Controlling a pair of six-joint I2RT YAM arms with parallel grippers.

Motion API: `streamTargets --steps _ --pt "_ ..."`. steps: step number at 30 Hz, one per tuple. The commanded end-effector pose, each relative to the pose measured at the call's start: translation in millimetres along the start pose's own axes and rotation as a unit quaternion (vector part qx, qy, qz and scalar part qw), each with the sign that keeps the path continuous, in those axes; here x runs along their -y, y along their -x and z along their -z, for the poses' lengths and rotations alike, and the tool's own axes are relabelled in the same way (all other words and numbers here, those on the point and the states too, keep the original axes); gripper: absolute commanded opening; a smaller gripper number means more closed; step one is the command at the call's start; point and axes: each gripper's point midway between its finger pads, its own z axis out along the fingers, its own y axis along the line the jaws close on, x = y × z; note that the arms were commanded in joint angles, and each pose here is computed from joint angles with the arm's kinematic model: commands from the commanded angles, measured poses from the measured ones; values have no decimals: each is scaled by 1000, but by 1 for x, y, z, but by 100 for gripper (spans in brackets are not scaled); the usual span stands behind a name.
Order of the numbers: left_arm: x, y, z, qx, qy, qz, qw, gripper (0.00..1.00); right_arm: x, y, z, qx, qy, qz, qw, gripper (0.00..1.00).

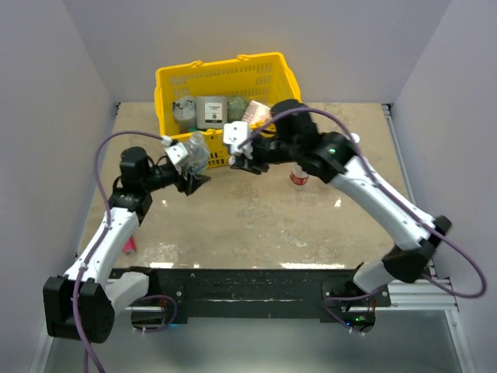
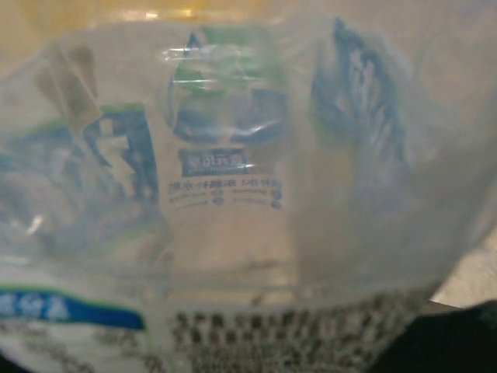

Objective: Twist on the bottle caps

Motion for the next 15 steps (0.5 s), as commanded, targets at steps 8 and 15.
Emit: streamTargets --steps 8,15 --pt "87 -39 -48 -20 -175 -109 978 0 -47 36 65 47 55 111 991 9" --pt "113 -50 -46 -37 -209 -144 967 0 -57 29 58 41 82 151 984 9"
